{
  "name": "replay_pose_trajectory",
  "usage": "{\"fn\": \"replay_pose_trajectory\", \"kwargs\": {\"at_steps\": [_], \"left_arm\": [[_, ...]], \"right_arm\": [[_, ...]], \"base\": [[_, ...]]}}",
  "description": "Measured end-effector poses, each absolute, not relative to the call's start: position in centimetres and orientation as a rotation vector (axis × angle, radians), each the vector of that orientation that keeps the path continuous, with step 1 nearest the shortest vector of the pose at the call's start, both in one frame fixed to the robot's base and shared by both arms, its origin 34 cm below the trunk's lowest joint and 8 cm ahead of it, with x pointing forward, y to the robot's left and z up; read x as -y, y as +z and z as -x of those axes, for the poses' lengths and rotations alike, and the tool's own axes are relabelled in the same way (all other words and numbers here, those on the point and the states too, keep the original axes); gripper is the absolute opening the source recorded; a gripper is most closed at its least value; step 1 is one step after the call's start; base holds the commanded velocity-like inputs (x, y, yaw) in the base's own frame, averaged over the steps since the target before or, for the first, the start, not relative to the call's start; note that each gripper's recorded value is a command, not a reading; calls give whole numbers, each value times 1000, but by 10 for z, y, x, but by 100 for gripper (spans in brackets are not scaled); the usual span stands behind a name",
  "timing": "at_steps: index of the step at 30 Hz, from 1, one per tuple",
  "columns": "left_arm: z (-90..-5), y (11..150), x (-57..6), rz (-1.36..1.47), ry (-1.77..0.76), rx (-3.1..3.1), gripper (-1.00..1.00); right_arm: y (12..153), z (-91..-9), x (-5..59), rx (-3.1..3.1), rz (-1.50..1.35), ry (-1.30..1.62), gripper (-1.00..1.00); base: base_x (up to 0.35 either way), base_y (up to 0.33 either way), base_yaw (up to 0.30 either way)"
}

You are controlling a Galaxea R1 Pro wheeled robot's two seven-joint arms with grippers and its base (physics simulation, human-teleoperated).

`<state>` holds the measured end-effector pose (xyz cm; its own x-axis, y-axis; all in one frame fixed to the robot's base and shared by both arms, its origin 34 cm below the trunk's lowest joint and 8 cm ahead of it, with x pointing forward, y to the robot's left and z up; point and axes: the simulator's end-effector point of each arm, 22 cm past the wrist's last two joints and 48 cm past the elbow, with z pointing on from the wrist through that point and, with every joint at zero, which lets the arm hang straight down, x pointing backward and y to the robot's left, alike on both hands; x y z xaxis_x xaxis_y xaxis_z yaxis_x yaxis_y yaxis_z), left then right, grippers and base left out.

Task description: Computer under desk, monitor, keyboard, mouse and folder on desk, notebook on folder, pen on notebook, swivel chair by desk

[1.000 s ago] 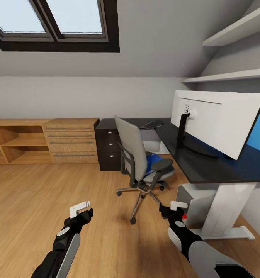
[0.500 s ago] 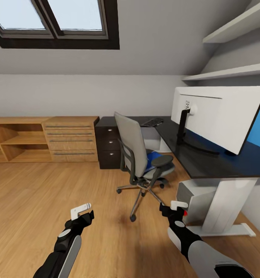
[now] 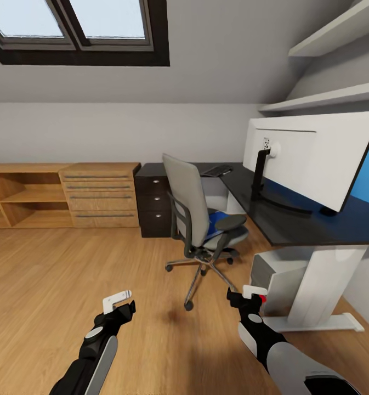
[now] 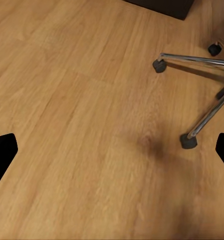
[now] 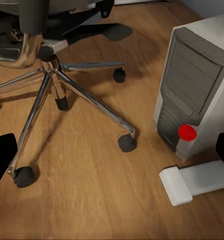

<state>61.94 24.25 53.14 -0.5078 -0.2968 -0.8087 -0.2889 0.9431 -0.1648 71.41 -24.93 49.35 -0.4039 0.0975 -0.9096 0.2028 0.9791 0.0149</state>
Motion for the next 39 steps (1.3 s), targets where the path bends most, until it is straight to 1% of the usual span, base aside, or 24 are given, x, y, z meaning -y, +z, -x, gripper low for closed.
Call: {"fn": "replay_pose_trajectory", "kwargs": {"at_steps": [17, 34, 39], "left_arm": [[-615, 516, -231, 378, -26, -2148, 100], [-614, 513, -228, 361, -27, -2156, 100], [-614, 513, -231, 365, -24, -2157, 100]], "right_arm": [[497, -716, 252, -1913, -223, -114, 100], [500, -717, 258, -1893, -225, -122, 100], [501, -715, 271, -1887, -266, -180, 100]], "base": [[13, 0, 0], [293, 0, 0], [192, 0, 0]]}}
